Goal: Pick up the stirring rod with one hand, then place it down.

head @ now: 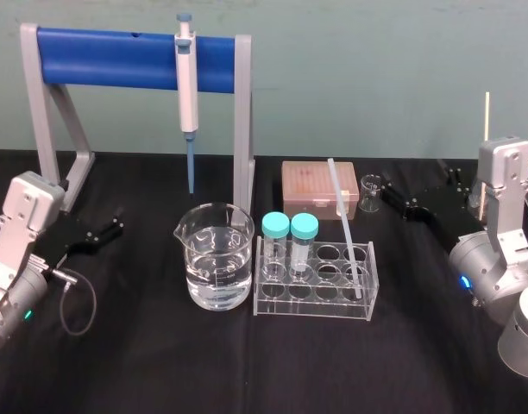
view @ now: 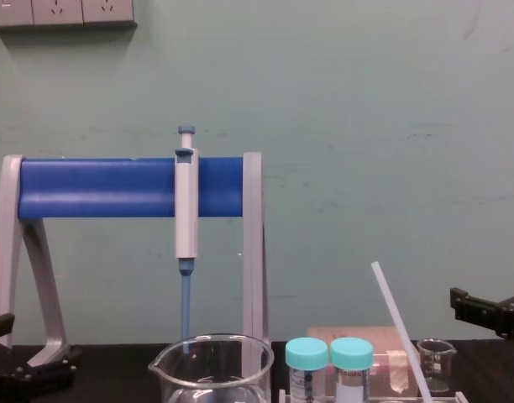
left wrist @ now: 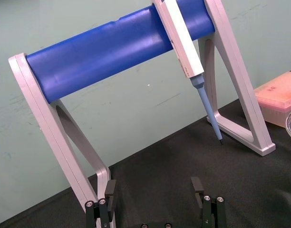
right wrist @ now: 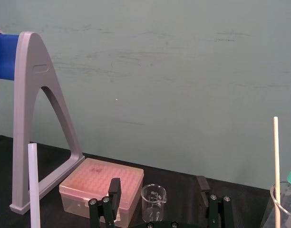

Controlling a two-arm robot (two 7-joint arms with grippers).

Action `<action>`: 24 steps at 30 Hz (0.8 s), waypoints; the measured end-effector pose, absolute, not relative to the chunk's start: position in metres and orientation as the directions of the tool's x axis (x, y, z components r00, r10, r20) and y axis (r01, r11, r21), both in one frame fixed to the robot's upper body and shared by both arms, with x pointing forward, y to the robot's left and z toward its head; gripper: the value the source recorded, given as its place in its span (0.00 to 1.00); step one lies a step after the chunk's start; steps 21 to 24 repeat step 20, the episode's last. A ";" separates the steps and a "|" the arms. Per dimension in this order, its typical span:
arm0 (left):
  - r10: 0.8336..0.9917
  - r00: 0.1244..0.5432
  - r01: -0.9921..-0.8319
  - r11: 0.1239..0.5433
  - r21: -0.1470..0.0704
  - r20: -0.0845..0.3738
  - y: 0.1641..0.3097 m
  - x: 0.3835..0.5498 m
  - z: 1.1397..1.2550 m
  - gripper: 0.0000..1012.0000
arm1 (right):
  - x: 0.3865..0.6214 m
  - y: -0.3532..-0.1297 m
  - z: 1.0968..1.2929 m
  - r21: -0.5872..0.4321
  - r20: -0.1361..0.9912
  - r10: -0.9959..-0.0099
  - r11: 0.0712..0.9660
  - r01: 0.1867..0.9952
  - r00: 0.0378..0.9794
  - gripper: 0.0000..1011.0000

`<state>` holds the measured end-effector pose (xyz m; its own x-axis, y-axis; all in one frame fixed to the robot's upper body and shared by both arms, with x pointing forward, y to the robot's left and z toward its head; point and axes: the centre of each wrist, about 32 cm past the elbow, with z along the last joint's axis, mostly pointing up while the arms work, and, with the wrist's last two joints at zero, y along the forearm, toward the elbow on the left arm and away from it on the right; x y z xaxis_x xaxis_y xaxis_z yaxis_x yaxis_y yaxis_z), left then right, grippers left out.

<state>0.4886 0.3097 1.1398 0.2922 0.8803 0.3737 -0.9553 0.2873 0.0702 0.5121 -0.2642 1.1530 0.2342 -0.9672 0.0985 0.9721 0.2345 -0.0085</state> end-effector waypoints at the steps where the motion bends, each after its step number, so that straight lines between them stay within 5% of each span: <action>1: 0.880 0.292 -0.955 0.287 0.070 0.374 0.310 0.489 1.140 0.99 | 0.512 -0.264 1.153 -0.008 0.098 -0.967 0.235 0.972 0.234 0.99; 24: 0.880 0.292 -0.955 0.287 0.070 0.374 0.310 0.489 1.140 0.99 | 0.512 -0.264 1.153 -0.007 0.098 -0.967 0.235 0.972 0.235 0.99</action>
